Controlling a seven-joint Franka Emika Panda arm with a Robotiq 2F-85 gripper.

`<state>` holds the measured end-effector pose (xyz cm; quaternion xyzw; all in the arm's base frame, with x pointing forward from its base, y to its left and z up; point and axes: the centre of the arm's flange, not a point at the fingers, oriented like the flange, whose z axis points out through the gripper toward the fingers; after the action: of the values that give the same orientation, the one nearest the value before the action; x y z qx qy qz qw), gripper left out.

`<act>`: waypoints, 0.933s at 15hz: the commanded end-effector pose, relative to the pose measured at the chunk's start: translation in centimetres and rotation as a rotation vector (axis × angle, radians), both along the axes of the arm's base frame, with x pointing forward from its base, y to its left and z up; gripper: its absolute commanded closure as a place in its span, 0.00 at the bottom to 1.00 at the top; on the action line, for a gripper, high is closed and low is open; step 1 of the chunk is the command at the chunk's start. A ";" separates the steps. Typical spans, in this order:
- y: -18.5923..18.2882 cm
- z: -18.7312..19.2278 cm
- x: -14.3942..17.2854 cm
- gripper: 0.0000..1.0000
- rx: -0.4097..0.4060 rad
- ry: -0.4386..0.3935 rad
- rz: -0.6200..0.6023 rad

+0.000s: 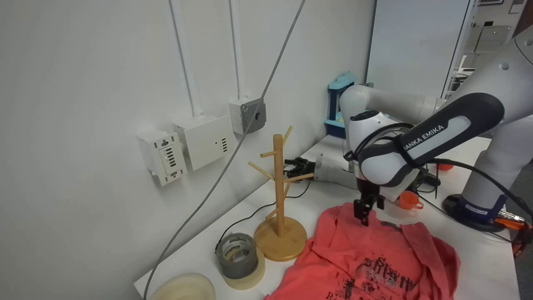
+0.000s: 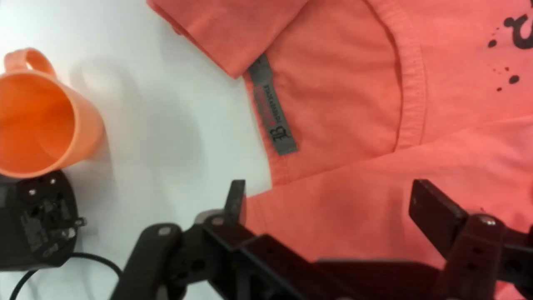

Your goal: Unfold the shirt

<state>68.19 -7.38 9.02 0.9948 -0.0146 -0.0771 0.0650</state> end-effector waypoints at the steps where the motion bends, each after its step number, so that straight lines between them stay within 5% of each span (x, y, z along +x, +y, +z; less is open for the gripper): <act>1: -2.1 0.6 2.1 0.00 0.039 0.016 0.042; 8: -6.1 -1.8 2.9 0.00 0.126 0.147 0.027; 14: -5.0 -2.9 3.8 0.00 0.211 0.189 0.053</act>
<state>68.91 -12.28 6.72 0.9854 0.0184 -0.1688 -0.0075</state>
